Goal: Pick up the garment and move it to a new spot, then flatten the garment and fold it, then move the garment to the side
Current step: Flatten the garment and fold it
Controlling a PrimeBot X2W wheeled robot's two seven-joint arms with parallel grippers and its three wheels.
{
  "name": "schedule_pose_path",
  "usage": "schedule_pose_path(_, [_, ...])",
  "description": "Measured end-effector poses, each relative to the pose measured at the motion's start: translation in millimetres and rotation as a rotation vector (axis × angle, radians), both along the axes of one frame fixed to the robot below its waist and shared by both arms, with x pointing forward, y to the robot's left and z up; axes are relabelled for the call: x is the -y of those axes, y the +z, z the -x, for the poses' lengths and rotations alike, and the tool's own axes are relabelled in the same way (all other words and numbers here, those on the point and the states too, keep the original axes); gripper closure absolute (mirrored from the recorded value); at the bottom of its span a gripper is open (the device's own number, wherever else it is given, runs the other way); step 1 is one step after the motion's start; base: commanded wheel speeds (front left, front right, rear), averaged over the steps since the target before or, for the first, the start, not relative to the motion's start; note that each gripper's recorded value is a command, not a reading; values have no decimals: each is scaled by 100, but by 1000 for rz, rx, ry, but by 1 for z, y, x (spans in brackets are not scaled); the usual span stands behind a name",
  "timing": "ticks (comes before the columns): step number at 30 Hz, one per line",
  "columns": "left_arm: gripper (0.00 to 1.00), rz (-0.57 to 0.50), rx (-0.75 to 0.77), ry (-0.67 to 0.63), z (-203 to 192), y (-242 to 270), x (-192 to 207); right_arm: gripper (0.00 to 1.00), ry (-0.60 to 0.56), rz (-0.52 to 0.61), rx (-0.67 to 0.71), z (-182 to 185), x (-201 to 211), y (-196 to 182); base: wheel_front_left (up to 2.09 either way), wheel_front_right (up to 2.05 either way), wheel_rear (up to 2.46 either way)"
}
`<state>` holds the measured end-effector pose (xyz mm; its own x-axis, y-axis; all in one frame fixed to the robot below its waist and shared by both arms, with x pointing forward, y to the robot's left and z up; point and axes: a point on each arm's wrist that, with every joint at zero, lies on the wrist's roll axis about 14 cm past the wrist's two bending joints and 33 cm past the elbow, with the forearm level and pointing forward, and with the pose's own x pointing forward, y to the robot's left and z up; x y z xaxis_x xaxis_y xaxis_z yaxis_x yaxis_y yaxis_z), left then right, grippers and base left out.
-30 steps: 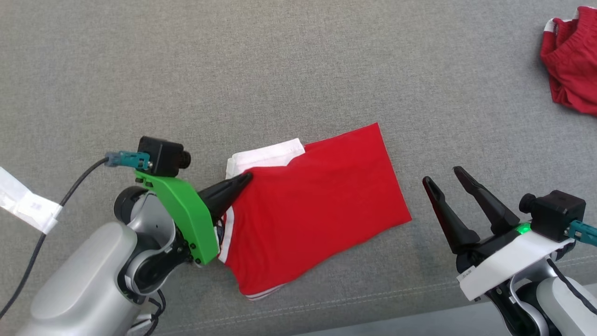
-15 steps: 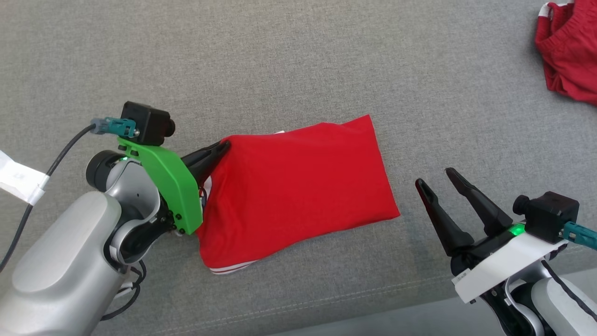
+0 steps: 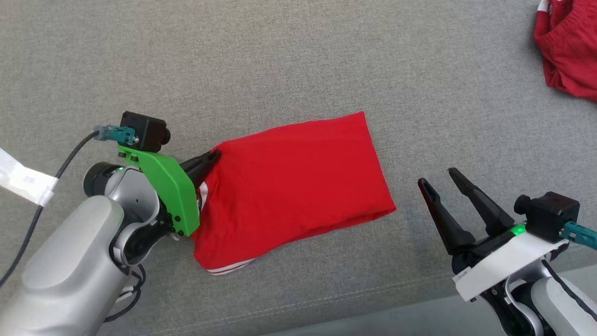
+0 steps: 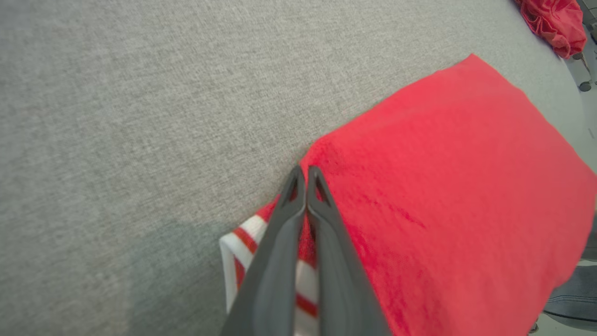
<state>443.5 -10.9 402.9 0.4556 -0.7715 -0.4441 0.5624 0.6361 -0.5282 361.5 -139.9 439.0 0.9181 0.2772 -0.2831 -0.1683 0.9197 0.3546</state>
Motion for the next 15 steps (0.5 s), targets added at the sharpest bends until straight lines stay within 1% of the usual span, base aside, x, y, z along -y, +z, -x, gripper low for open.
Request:
schedule_pose_path(1, [0, 1, -1, -2, 2, 0, 2, 0, 0, 1, 1, 0, 0, 0, 0, 0, 0])
schedule_pose_path(8, [0, 47, 11, 0, 7, 12, 12, 0, -4, 1, 13, -1, 2, 3, 0, 0, 0])
schedule_pose_path(15, [0, 75, 74, 43, 0, 31, 6, 0, -13, -1, 31, -3, 5, 9, 0, 0, 0])
